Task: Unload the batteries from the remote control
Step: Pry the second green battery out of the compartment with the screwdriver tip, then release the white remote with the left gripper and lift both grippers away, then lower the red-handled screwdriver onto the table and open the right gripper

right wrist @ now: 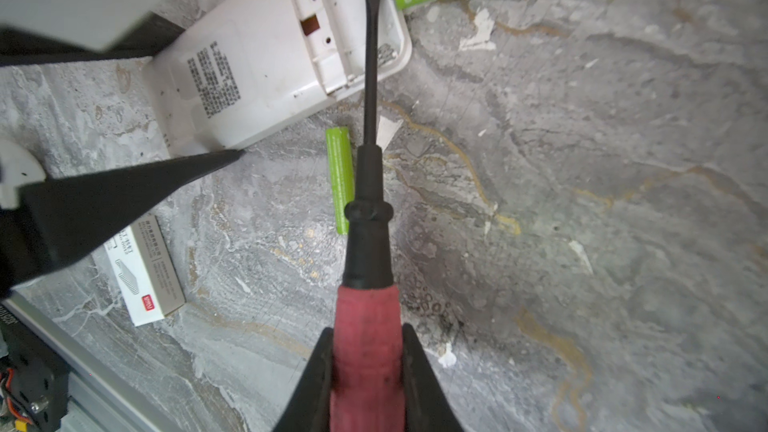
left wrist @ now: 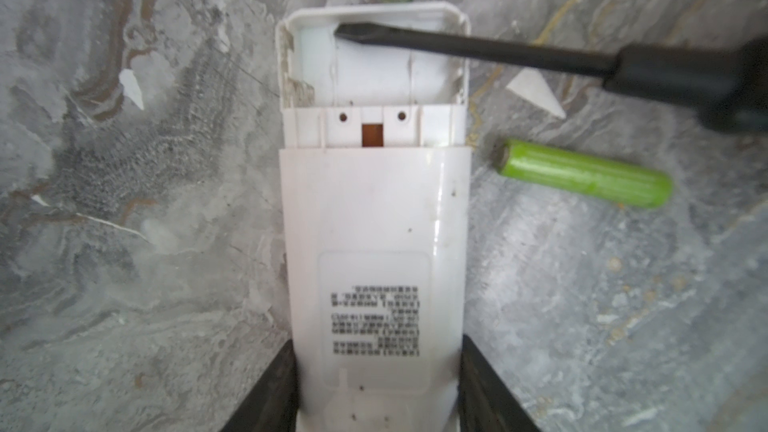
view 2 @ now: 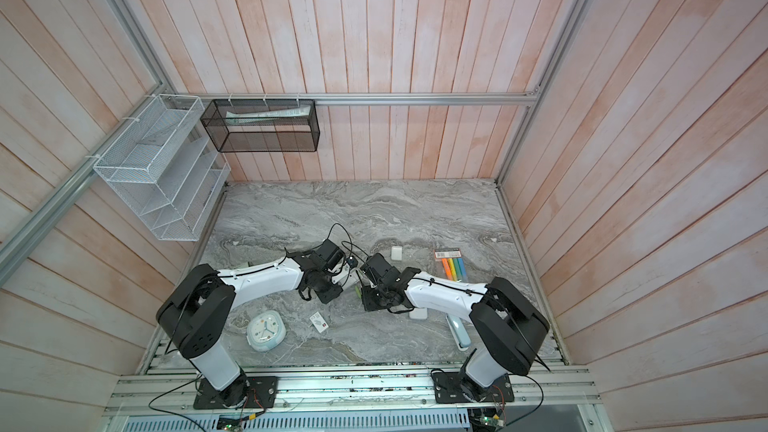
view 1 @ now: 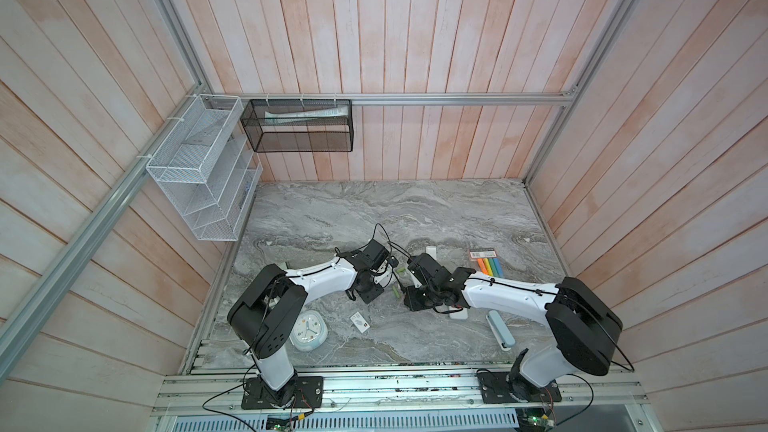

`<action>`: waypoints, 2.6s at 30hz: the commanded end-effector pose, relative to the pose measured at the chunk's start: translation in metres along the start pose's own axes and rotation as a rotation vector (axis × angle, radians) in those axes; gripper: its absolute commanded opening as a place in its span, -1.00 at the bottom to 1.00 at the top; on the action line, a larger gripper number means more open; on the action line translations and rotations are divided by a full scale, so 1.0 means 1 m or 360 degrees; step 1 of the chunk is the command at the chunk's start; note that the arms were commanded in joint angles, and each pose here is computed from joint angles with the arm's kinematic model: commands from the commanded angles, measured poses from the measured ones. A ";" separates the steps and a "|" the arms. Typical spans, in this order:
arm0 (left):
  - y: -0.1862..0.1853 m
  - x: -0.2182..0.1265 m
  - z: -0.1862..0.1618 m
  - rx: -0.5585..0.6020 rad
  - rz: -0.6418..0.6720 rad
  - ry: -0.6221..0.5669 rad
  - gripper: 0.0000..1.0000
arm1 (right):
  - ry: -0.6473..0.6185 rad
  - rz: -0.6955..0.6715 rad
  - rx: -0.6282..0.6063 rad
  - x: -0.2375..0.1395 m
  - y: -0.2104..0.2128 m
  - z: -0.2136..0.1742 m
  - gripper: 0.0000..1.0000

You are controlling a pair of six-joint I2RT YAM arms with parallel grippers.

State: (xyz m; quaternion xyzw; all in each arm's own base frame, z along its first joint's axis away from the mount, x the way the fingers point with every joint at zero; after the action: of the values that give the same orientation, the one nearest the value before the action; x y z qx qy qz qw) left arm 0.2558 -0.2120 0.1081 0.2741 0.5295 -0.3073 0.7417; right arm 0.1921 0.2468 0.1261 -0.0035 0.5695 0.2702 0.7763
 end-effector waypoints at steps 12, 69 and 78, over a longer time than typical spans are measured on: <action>0.046 0.002 -0.024 -0.0288 0.0156 0.0062 -0.08 | -0.0159 -0.0015 -0.0010 -0.017 -0.009 0.007 -1.00; 0.092 -0.071 -0.008 -0.0735 0.0281 -0.0537 1.00 | -0.0357 -0.0342 -0.0152 0.005 -0.076 0.052 -1.00; 0.090 -0.096 -0.006 -0.0975 0.0254 -0.0784 1.00 | -0.0305 -0.0410 -0.0218 0.031 -0.080 0.071 -0.85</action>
State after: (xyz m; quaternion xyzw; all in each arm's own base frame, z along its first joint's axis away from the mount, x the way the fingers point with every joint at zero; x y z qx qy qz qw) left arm 0.2976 -0.1304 0.1999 0.0435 0.3934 -0.1377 0.9080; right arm 0.2853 0.2120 0.1000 -0.0870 0.4783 0.2117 0.8479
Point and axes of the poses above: each gripper's point midway between its finger pads, its own x axis out along the fingers, its own y axis along the line the jaws close on, z = x × y, the point moved 9 cm from there along -x, back along the fingers, and after that the axes turned 7 degrees about -x, right-handed, at the moved point
